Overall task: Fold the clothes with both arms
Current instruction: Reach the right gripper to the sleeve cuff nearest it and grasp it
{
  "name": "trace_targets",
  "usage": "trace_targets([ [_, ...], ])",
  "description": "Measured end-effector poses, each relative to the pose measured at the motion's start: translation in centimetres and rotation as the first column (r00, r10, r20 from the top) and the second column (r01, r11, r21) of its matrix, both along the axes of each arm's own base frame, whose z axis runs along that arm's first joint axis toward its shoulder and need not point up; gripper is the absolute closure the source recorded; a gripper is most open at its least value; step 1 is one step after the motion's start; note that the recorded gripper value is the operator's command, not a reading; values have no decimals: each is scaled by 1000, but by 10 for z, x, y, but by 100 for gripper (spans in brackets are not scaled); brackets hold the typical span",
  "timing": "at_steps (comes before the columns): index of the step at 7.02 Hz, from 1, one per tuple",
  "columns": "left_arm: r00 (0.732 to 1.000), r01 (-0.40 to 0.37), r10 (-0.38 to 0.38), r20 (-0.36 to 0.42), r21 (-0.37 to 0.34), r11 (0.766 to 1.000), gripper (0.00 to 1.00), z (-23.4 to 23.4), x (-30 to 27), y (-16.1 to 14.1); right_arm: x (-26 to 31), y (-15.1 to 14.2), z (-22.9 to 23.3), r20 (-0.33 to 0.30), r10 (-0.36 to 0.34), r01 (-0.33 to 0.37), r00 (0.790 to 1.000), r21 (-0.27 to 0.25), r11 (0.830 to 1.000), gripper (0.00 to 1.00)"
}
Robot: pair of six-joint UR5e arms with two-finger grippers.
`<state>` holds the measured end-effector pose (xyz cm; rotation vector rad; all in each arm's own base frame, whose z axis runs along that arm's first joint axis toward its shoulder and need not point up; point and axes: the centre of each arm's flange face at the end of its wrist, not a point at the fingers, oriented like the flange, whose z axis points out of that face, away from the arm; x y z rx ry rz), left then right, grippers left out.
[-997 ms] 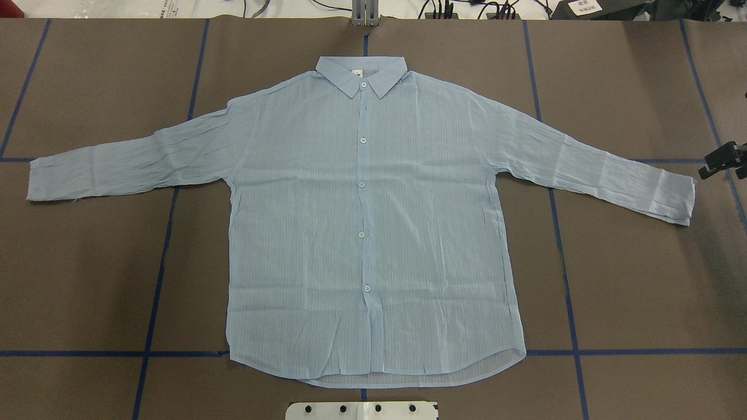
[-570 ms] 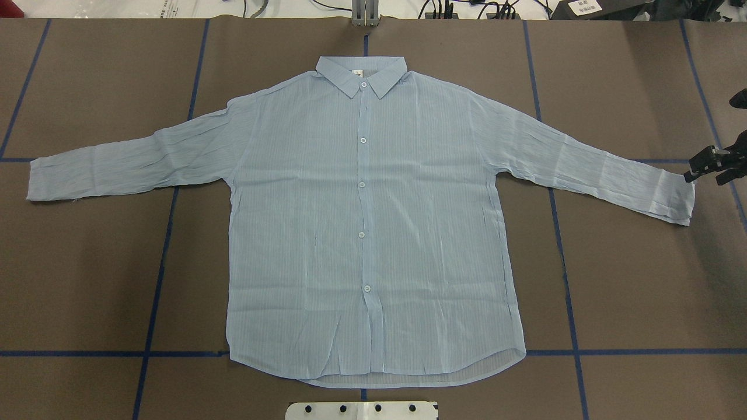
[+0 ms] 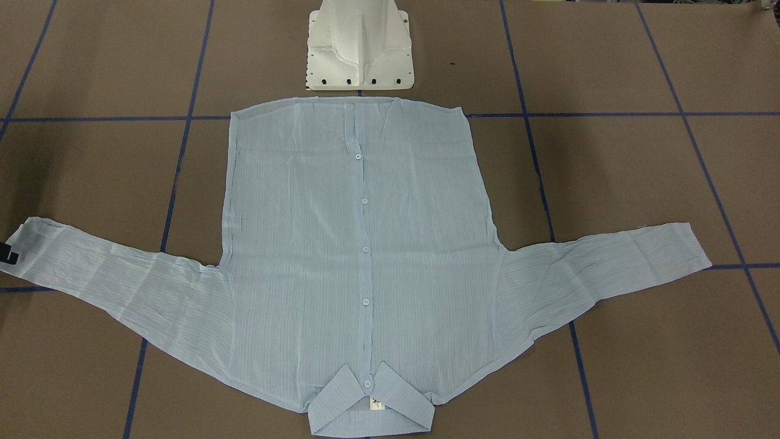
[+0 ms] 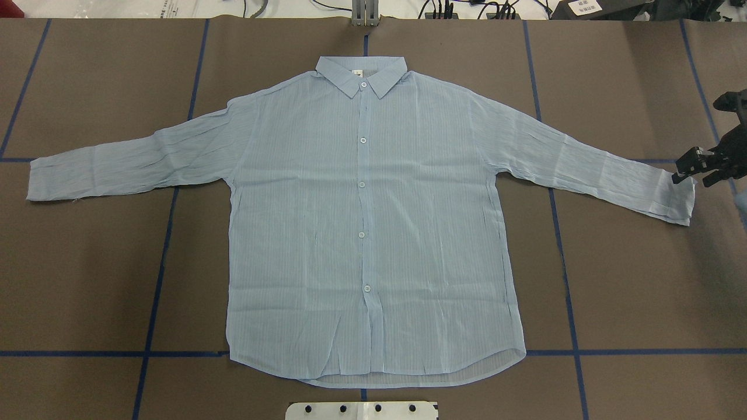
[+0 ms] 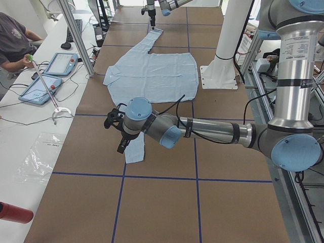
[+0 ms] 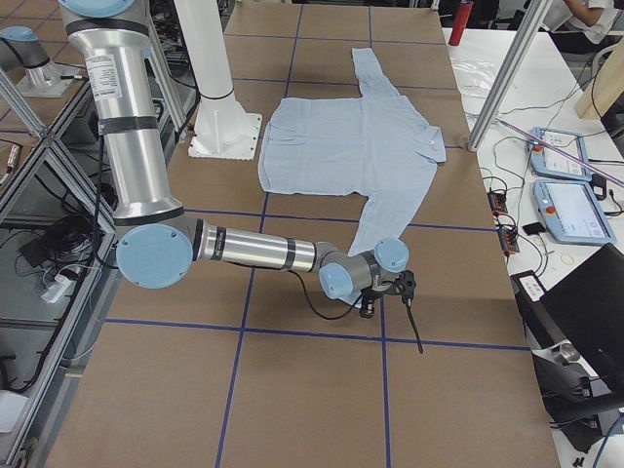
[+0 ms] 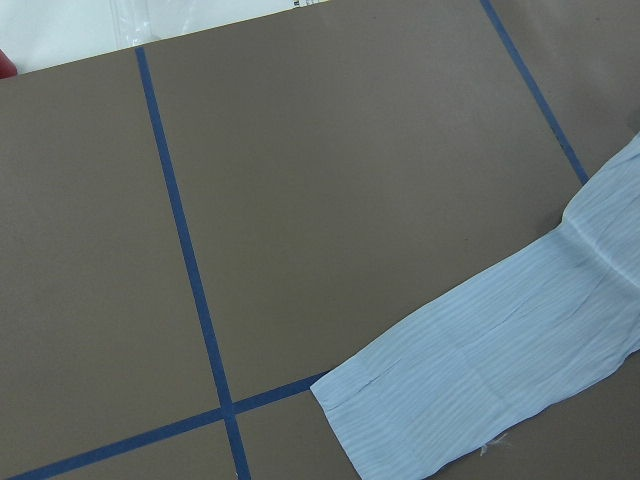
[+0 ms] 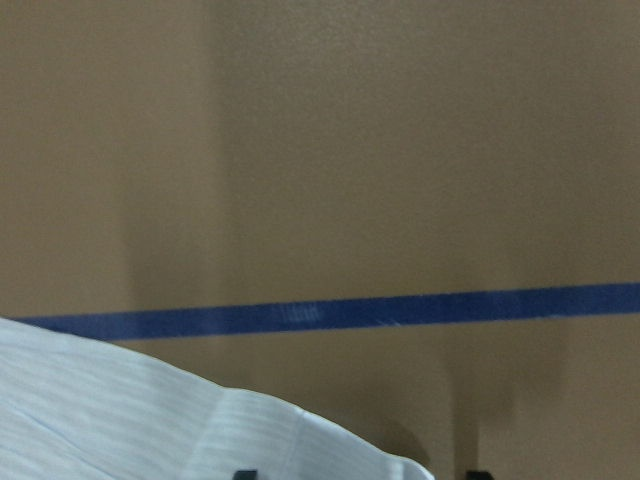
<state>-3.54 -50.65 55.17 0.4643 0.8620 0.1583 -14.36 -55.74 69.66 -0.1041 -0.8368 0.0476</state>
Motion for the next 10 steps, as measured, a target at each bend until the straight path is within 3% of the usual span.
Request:
trace_targets([
  [1,1000,0,0,0,2,1000,0,-1,0,0,-4,-1,1,-1,-4,4,1000,-5,1000,82],
  [2,1000,0,0,0,5,1000,0,-2,0,0,-5,-1,3,-2,-5,5,1000,-10,1000,100],
  [7,1000,1,-1,-1,19,1000,0,-10,0,1,-7,-6,-18,21,18,-17,1000,-8,1000,100],
  [9,1000,1,-1,-2,27,1000,0,-14,0,2,-11,-12,-73,93,48,-49,995,5,999,100],
  [10,1000,0,0,-4,31,1000,0,-17,0,3,-23,-16,-121,134,99,-97,986,-19,995,100],
])
